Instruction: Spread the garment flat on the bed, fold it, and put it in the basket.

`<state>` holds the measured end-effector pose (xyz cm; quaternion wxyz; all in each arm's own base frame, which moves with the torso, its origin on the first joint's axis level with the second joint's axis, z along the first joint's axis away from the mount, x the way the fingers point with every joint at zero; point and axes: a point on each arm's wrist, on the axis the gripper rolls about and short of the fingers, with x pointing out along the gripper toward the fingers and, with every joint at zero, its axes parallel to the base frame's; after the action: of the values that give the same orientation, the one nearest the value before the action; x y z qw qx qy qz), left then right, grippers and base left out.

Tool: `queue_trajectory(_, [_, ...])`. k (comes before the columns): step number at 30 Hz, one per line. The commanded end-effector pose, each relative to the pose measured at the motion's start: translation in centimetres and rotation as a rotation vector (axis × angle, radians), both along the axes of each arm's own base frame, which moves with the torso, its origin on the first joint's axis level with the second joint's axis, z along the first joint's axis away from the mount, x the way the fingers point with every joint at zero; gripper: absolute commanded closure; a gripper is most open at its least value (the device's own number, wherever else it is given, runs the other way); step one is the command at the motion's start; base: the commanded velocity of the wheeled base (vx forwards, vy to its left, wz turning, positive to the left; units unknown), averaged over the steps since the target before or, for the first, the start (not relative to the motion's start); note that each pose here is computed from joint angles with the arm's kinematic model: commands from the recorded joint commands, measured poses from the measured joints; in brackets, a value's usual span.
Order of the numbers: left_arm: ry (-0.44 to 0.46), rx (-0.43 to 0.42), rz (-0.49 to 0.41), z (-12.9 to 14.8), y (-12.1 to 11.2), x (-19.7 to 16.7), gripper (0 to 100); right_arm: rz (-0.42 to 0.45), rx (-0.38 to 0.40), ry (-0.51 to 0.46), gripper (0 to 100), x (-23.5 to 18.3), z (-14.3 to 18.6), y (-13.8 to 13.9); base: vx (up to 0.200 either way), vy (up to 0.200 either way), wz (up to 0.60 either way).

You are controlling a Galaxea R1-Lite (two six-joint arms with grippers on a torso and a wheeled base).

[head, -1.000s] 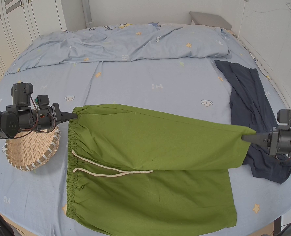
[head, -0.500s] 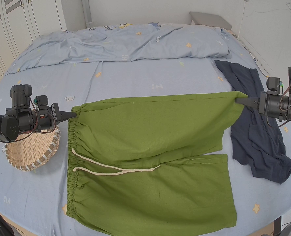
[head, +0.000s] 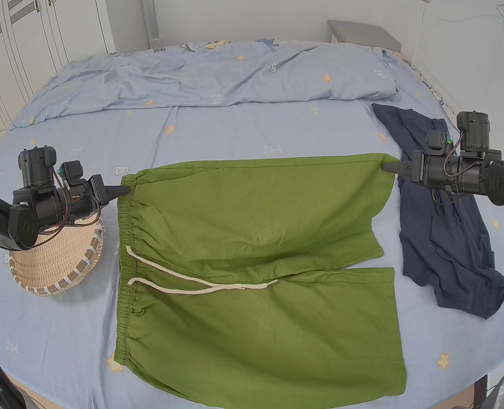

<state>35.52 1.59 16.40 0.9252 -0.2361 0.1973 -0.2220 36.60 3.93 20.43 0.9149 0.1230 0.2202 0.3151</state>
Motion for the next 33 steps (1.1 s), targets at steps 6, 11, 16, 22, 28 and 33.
queue_trajectory(6, [-0.009, 0.009, 0.022, -1.1, 0.4, 1.0, 100, -0.031, -0.022, 0.017, 100, 5.2, -3.0, 0.7, 0.000, 0.000, 0.00])
queue_trajectory(11, [-0.033, 0.024, 0.059, -2.0, 0.4, 2.0, 100, -0.059, -0.035, 0.000, 100, 6.9, -3.6, 0.9, 0.000, 0.000, 0.00])
queue_trajectory(16, [-0.038, 0.029, 0.073, -2.3, 0.5, 2.6, 100, -0.079, -0.051, -0.011, 100, 7.3, -3.7, 0.9, 0.000, 0.000, 0.00])
queue_trajectory(22, [-0.035, 0.031, 0.074, -2.7, 0.5, 3.1, 100, -0.091, -0.058, -0.038, 100, 8.3, -4.4, 1.3, 0.000, 0.000, 0.00])
queue_trajectory(28, [-0.041, 0.031, 0.076, -2.7, 0.6, 3.6, 100, -0.105, -0.065, -0.053, 100, 9.3, -4.7, 1.7, 0.000, 0.000, 0.00])
queue_trajectory(33, [-0.041, 0.031, 0.079, -2.8, 0.8, 4.1, 100, -0.097, -0.062, -0.064, 100, 9.7, -4.5, 2.3, 0.000, 0.000, 0.00])
